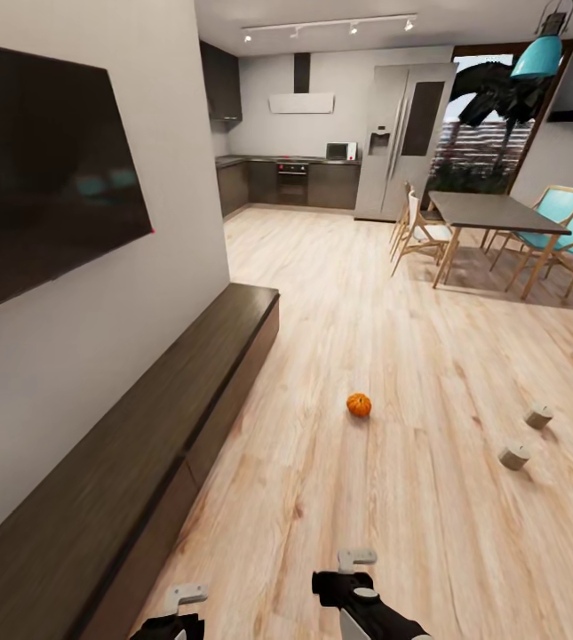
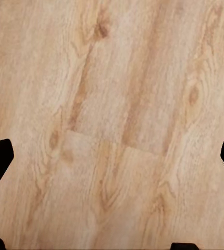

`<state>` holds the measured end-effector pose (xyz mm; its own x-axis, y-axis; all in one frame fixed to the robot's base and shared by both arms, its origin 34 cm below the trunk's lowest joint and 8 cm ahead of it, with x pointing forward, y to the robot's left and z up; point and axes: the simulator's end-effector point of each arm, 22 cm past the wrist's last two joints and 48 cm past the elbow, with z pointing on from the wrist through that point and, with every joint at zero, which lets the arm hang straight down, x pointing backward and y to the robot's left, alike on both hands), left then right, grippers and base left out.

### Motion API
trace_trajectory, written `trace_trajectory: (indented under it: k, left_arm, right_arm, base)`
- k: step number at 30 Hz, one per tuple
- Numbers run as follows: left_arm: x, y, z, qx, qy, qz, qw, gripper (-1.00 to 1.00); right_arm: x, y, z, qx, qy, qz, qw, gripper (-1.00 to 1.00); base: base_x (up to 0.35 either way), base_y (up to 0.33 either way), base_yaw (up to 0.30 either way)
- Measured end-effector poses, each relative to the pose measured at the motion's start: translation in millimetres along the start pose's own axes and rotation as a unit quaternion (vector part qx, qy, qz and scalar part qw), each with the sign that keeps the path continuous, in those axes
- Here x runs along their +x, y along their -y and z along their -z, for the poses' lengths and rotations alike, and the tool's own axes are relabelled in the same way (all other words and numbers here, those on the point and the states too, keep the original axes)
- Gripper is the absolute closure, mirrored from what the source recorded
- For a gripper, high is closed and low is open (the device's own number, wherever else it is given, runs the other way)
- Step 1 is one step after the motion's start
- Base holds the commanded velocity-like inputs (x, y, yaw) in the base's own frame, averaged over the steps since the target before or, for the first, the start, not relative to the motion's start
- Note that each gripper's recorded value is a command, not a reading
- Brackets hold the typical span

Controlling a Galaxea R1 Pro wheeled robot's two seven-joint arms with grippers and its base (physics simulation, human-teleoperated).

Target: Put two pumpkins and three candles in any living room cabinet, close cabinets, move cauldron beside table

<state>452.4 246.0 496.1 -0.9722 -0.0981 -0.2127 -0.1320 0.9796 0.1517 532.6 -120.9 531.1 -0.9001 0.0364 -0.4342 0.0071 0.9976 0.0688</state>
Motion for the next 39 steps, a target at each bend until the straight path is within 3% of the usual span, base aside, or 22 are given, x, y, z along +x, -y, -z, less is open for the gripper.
trace_trajectory:
  k: [21, 39]
  left_arm:
    - [0.2, 0.0, 0.0, 0.000, 0.000, 0.000, 1.0000, -1.00]
    - [0.7, 1.0, 0.2, 0.001, -0.001, 0.000, 1.0000, -1.00]
  right_arm:
    - [-2.6, 0.2, 0.0, 0.000, 0.006, -0.002, 1.0000, -1.00]
    - [-2.8, 0.1, 0.1, 0.000, 0.006, -0.002, 1.0000, -1.00]
  base:
    - [0.155, -0.002, 0.000]
    - [0.171, -0.118, 0.014]
